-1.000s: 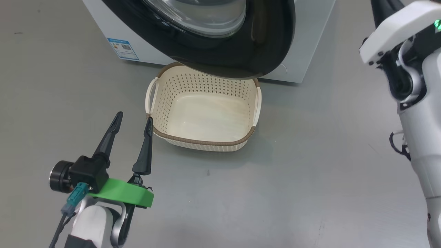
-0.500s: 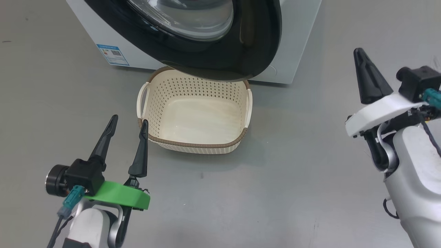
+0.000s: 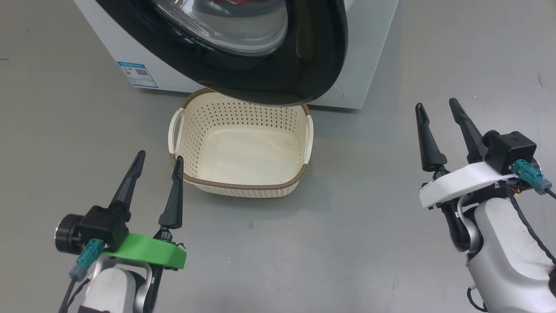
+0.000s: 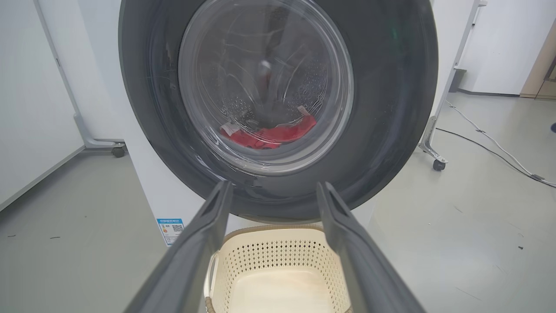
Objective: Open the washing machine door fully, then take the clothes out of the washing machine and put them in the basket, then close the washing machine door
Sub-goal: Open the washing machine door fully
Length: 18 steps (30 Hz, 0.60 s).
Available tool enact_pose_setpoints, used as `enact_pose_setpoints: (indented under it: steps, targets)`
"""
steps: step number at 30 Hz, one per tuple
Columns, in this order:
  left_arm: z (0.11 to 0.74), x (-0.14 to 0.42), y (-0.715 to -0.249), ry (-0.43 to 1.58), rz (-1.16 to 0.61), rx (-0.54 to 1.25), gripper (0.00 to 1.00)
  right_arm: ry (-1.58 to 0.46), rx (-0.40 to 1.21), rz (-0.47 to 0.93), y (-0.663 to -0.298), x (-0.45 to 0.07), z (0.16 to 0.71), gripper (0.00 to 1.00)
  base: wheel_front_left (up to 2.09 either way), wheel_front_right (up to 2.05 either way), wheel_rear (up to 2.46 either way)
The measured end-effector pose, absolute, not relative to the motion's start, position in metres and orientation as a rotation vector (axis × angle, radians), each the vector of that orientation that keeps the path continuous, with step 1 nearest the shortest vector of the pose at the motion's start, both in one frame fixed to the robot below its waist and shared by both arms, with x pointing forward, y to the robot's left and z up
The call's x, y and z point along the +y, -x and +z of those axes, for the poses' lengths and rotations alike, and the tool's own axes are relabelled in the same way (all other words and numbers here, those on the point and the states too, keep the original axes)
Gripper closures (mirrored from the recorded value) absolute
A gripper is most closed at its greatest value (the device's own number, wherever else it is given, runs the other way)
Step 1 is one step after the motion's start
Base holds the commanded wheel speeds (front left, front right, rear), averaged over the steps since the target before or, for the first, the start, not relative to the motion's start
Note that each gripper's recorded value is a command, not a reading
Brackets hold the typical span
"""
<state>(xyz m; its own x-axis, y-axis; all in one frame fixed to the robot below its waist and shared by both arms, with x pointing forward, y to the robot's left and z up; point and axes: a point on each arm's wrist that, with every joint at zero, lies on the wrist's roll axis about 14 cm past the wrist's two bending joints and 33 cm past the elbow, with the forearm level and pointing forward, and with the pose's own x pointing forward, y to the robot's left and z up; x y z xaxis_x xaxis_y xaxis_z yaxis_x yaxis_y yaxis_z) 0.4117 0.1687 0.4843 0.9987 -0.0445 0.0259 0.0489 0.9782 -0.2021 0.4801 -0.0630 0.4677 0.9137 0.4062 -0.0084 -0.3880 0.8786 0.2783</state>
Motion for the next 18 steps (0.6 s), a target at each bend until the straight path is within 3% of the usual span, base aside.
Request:
enact_pose_setpoints:
  steps: [18]
  targets:
    - [0.4843, 0.1666, -0.4116, 0.207, -0.057, -0.022, 0.00, -0.279, 0.052, 0.408, -0.4715, -0.0633, 0.4713, 0.00, 0.00, 0.00, 0.00]
